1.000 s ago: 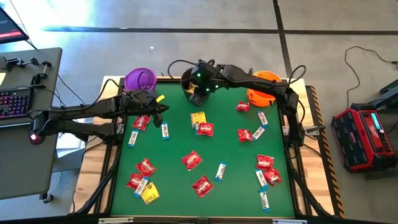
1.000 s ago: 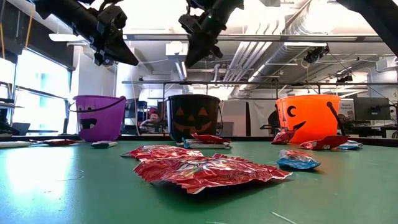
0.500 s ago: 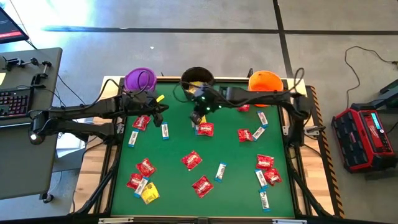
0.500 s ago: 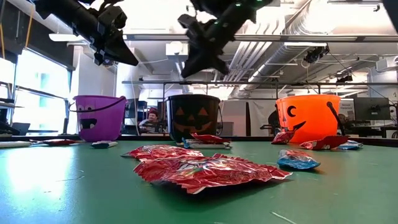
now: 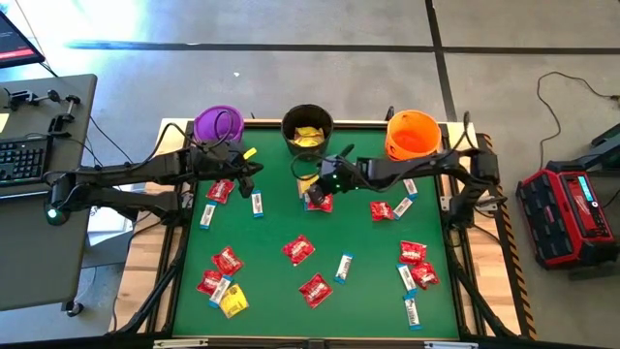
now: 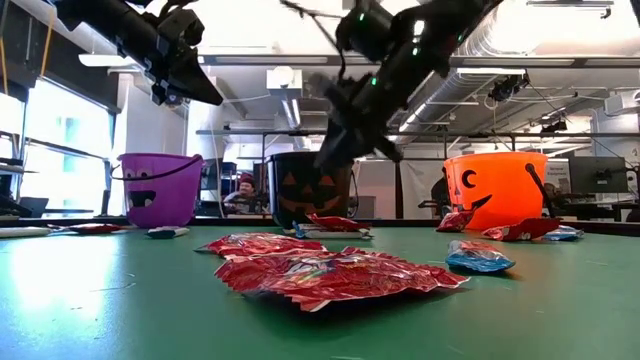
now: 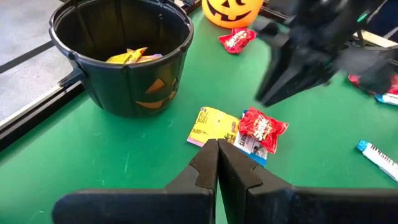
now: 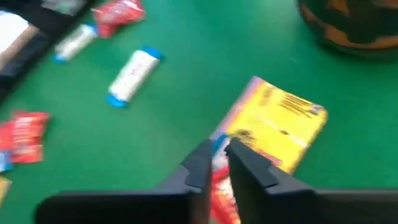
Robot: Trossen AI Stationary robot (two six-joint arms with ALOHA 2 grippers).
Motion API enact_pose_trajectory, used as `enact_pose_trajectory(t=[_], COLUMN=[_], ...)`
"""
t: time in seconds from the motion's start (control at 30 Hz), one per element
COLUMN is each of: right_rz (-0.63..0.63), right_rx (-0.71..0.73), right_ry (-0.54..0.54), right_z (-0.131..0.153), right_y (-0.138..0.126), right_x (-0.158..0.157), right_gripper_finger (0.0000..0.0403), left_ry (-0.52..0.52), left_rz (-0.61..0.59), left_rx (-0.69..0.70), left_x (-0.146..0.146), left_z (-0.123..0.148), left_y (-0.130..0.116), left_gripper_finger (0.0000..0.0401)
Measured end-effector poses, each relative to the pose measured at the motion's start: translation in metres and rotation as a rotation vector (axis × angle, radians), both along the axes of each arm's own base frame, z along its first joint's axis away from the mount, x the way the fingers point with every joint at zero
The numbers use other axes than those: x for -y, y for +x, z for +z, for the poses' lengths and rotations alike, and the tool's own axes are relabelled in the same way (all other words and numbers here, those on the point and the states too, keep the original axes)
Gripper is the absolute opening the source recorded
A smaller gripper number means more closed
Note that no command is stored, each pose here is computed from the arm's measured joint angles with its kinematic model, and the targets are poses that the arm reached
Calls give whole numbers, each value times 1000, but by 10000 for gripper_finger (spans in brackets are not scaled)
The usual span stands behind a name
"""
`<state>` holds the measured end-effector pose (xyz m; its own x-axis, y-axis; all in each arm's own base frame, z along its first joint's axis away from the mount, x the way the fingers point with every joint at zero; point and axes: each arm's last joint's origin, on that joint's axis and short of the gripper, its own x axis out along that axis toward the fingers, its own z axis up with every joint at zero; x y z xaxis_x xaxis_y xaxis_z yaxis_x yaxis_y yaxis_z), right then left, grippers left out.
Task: Sort candy by brand, put in halloween buckets
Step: Put the yellow candy pack into the black bucket
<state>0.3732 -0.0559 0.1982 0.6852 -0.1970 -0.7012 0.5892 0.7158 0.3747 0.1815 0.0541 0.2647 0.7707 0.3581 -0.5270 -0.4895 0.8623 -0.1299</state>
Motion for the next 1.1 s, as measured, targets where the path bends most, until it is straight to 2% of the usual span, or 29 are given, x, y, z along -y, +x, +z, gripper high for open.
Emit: enact_pose_trajectory(t=[0.17,0.3,0.73,0.83,0.9,1.1], right_rz=[-96,-140,-214,-217,-223,-215], right_rx=[-32,-72,-74,-98,-119,-131], right_ry=[-19,-41,-30,-39,-50,-34], right_z=[-21,-44,-82,-85,-86,-87], right_y=[6,10,20,20,19,18], right_x=[16,26,35,32,30,29], right_gripper_finger=[136,177,188,175,151,24], left_ry=[-15,-15,-14,-14,-15,-15], left_rz=[10,10,10,10,10,10], left_rx=[5,5,2,1,-1,-5], left_x=[0,0,0,0,0,0], left_z=[0,0,0,0,-1,-1], left_y=[0,0,0,0,0,-1], left_gripper_finger=[0,0,0,0,0,0])
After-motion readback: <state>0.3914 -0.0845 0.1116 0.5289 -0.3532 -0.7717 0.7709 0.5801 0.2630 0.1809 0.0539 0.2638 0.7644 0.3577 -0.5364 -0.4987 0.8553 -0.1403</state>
